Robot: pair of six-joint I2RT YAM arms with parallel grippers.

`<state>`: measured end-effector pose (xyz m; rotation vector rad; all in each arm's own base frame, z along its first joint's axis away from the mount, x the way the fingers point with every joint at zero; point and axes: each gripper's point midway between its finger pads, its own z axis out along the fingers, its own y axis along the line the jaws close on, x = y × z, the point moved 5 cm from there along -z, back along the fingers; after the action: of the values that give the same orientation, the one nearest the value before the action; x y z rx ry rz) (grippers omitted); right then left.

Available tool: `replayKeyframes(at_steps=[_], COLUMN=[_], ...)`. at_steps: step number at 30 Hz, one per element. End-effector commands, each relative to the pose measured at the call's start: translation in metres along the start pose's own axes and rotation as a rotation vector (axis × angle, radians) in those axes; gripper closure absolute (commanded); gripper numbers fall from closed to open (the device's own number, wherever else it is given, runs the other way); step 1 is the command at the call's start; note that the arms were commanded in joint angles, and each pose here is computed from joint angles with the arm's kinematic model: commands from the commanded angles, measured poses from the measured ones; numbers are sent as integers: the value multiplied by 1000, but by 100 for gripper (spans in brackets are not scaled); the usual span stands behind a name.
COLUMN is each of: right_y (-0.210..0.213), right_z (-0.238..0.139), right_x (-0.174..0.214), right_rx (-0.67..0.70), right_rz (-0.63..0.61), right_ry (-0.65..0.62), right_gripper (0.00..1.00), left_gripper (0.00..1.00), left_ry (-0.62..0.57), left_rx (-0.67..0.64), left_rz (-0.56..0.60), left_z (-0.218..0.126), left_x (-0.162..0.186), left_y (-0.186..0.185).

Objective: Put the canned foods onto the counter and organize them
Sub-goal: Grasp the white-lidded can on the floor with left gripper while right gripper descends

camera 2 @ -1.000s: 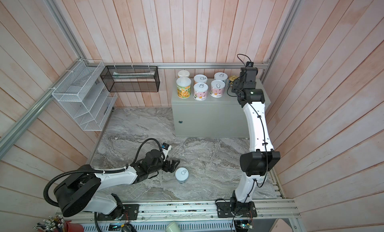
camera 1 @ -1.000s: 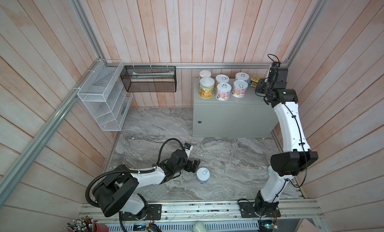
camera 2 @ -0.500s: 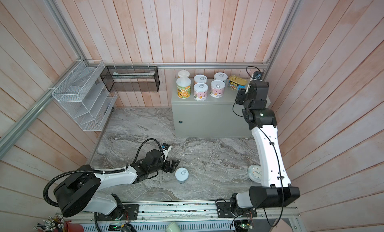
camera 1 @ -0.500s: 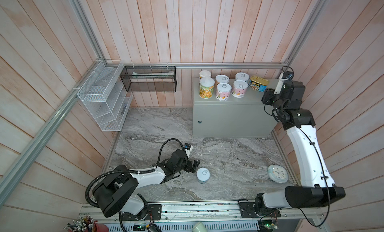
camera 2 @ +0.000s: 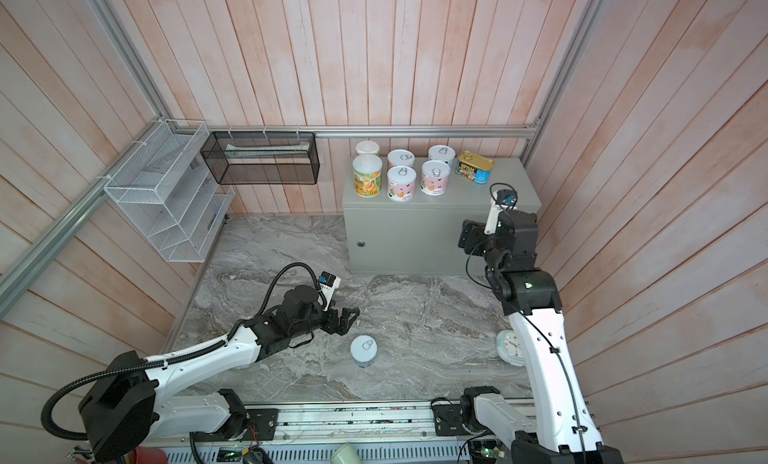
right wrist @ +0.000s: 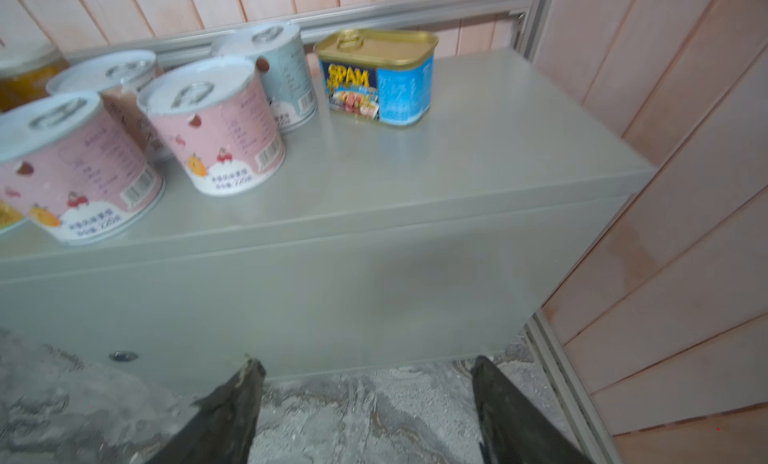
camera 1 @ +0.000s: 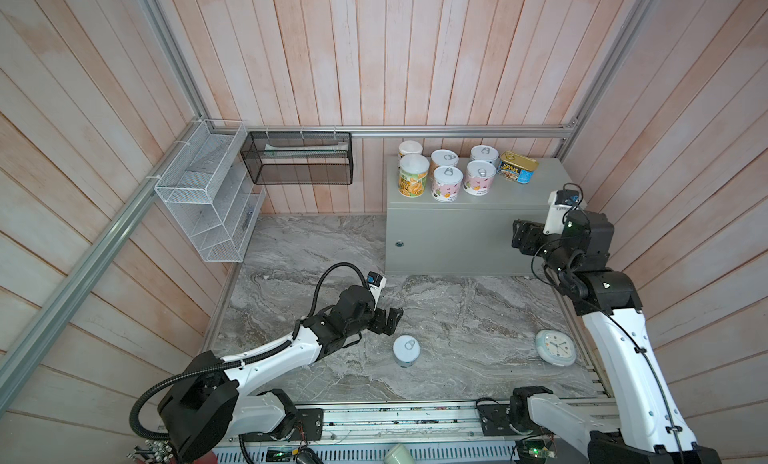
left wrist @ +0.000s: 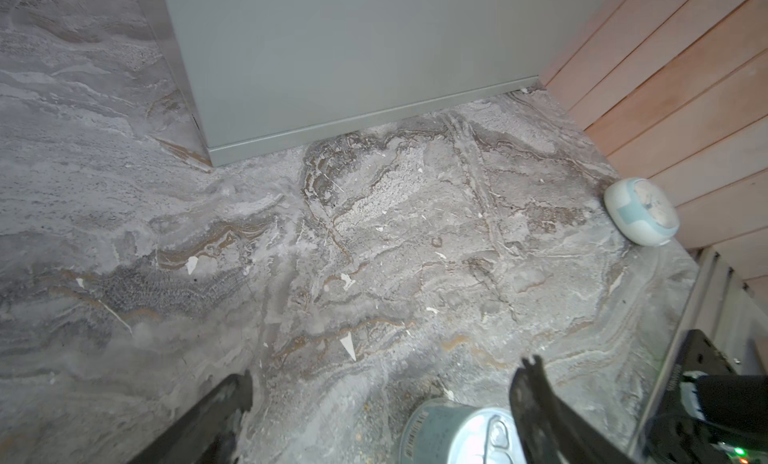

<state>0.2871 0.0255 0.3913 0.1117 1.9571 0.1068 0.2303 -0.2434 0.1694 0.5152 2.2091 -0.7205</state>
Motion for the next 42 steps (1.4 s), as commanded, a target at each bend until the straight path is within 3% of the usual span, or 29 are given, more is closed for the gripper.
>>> replayKeyframes(at_steps=[1,10,19,31,41,42], right_y=[19,64,54,48,45,45], right_z=[-10,-26,-30,-21,-26,-26], right_x=[28,107,153,180,181,180], right_rx=[-87,-326,-364,-340,-336,-337], right_rz=[-7,-3,88,95,113,116], right_ry=[80,225,231,271,259,256], right_gripper=[19,9,6,6,6,6], left_gripper=[0,0,0,0,9,14], left_ry=[118,264,372,441,469,464], left_rx=[44,41,19,-65,-190,-197], left_rz=[-62,-8,32,111,154,158], left_z=[-7,-4,15,37,47,47], left_x=[17,46,69,80,88,88], left_y=[-10,-40,-58,-67,-50,-49])
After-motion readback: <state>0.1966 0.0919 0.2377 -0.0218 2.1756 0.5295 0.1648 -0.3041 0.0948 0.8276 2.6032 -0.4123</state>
